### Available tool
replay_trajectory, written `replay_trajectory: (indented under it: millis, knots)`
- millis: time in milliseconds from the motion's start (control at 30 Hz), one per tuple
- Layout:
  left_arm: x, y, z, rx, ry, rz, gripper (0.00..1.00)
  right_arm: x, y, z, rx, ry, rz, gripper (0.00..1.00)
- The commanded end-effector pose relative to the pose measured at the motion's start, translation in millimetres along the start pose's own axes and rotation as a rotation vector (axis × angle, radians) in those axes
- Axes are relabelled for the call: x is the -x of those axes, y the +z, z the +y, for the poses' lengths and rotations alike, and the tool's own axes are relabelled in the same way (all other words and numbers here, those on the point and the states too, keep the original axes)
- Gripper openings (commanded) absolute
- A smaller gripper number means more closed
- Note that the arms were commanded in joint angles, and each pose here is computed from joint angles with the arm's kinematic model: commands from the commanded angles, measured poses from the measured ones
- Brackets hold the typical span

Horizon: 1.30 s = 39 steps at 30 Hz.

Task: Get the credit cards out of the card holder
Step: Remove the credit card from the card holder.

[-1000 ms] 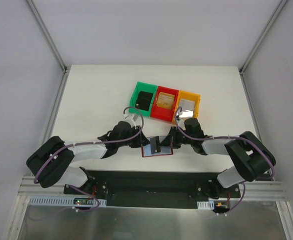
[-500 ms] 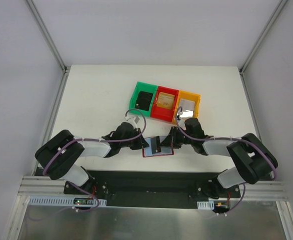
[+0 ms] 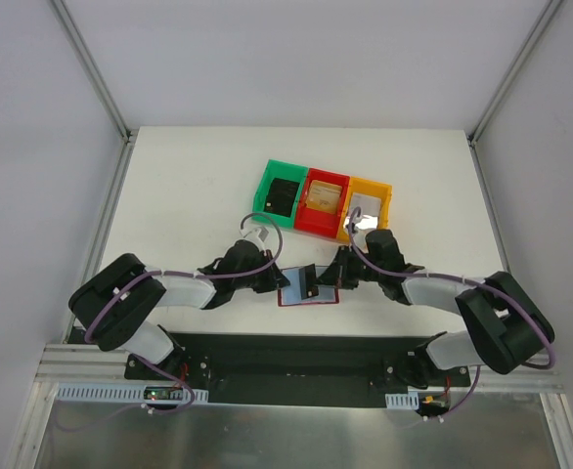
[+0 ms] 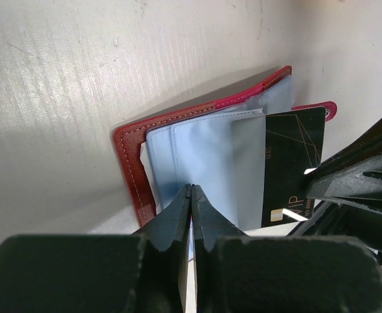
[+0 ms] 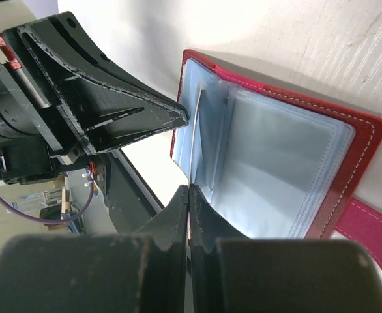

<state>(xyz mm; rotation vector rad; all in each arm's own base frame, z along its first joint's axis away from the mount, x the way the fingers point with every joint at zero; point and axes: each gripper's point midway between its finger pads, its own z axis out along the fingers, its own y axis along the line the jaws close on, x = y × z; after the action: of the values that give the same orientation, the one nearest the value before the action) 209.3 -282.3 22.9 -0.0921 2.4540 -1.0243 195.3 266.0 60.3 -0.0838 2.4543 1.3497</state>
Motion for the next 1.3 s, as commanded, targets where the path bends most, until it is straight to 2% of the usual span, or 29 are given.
replay_trajectory:
  millis: [0, 233, 600, 733, 900, 1133, 1233, 1267]
  knots:
    - [-1.5, -3.0, 24.7, 0.079, -0.017, -0.018, 0.00, 13.4, -8.7, 11.9, 0.027, -0.051, -0.049, 0.00]
    - [1.2, -7.5, 24.0, 0.072, -0.022, -0.034, 0.00, 13.8, -19.3, 17.2, 0.022, -0.070, -0.051, 0.01]
    - [18.8, -16.6, -4.3, -0.003, 0.016, -0.067, 0.02, 17.9, -36.0, 28.4, -0.003, -0.119, -0.057, 0.01]
    - [30.4, -30.3, -21.7, -0.046, 0.042, -0.101, 0.21, 24.9, -47.5, 39.8, -0.018, -0.179, -0.065, 0.01]
    - [55.6, -61.3, -48.8, -0.131, 0.104, -0.204, 0.37, 24.7, -65.7, 57.8, -0.033, -0.286, -0.021, 0.01]
    - [71.4, -105.1, -93.7, -0.326, 0.305, -0.325, 0.61, -2.6, -81.8, 88.0, -0.017, -0.507, 0.172, 0.01]
    - [69.1, -122.7, -111.8, -0.407, 0.350, -0.327, 0.76, -11.9, -87.0, 102.0, 0.012, -0.559, 0.215, 0.01]
    - [68.0, -130.7, -119.7, -0.443, 0.368, -0.327, 0.77, -14.4, -89.3, 107.6, 0.025, -0.574, 0.228, 0.01]
